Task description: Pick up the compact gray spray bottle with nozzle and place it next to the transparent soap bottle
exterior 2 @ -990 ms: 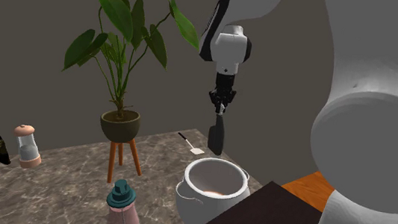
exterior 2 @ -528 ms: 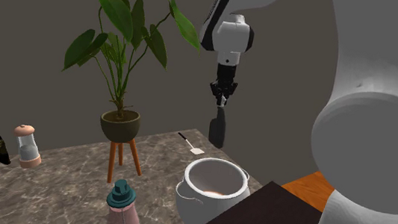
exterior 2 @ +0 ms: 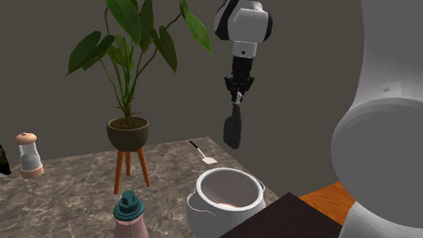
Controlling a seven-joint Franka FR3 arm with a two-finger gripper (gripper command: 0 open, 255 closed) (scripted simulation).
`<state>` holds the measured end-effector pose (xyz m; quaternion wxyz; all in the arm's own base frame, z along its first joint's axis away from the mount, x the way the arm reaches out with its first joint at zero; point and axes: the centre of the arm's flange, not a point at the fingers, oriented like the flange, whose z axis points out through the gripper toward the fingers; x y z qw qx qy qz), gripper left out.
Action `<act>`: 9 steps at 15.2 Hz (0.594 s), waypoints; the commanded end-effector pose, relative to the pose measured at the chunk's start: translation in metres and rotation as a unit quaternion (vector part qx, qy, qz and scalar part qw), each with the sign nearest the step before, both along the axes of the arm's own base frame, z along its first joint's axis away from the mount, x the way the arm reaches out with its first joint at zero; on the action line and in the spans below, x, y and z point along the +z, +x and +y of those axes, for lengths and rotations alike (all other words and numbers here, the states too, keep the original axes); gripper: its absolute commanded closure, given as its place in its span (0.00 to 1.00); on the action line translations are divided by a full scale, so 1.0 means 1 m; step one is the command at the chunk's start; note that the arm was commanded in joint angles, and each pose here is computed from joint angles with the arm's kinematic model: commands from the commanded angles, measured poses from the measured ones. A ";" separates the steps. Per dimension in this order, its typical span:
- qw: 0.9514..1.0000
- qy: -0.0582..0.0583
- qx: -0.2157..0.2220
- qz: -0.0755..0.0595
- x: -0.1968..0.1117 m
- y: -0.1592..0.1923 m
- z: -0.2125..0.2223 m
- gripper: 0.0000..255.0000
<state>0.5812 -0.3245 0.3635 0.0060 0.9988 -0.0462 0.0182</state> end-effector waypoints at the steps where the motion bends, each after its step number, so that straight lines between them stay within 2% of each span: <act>1: 1.000 0.000 0.000 0.000 0.010 -0.001 0.002 1.00; 9: 1.000 0.000 0.000 0.000 0.053 -0.001 0.002 1.00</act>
